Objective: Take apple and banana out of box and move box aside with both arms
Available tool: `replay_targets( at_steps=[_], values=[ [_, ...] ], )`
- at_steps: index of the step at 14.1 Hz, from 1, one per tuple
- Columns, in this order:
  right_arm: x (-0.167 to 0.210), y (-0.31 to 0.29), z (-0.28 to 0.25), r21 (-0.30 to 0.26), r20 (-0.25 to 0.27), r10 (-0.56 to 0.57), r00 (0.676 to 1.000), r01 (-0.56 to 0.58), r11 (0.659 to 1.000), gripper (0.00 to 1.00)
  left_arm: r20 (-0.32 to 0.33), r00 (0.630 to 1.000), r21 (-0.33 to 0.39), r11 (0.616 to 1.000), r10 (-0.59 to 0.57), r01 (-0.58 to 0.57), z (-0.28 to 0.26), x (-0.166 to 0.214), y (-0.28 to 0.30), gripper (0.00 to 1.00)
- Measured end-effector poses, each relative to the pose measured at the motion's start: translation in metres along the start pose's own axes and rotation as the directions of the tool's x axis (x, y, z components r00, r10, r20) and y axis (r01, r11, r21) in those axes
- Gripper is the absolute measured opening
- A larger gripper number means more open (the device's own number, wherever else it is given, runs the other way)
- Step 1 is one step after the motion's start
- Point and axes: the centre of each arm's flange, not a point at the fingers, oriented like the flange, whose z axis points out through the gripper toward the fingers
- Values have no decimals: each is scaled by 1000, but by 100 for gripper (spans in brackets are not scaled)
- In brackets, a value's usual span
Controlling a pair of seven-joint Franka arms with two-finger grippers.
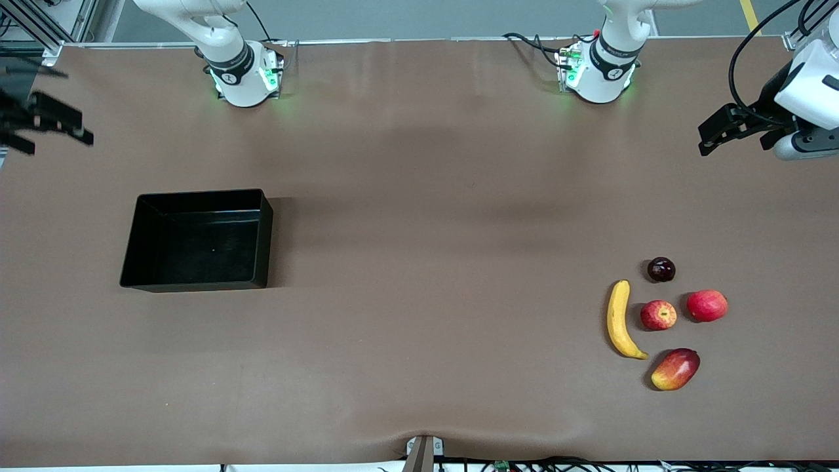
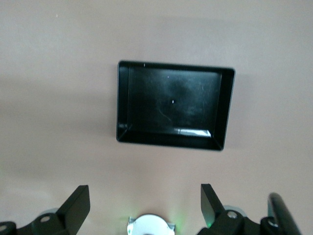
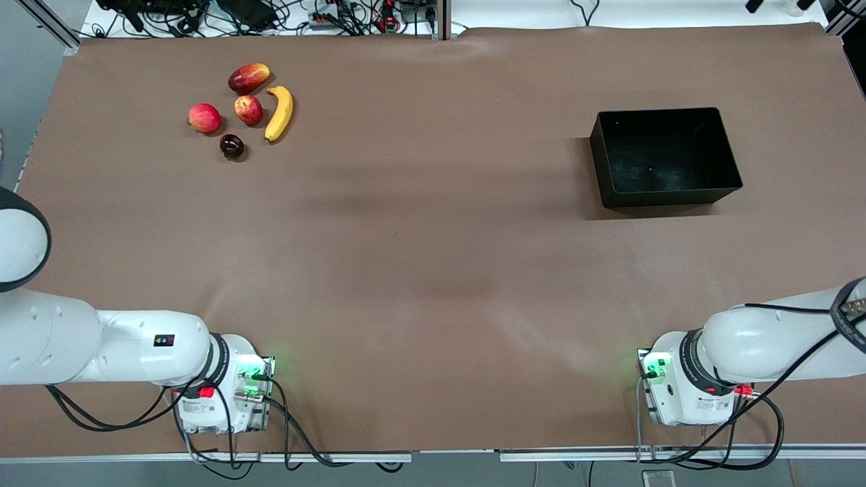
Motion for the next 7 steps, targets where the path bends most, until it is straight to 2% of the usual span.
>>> replay_targets(
  at_steps=[4, 7],
  values=[
    [-7, 6, 5, -48, -3, 12, 1000, -12, 999, 100, -4, 1000, -1, 1000, -2, 2, -2, 0, -1, 100],
    [-5, 6, 2, -59, -30, 10, 1000, -12, 998, 100, -6, 1000, -1, 1000, -2, 2, -3, 0, -1, 100]
  ],
)
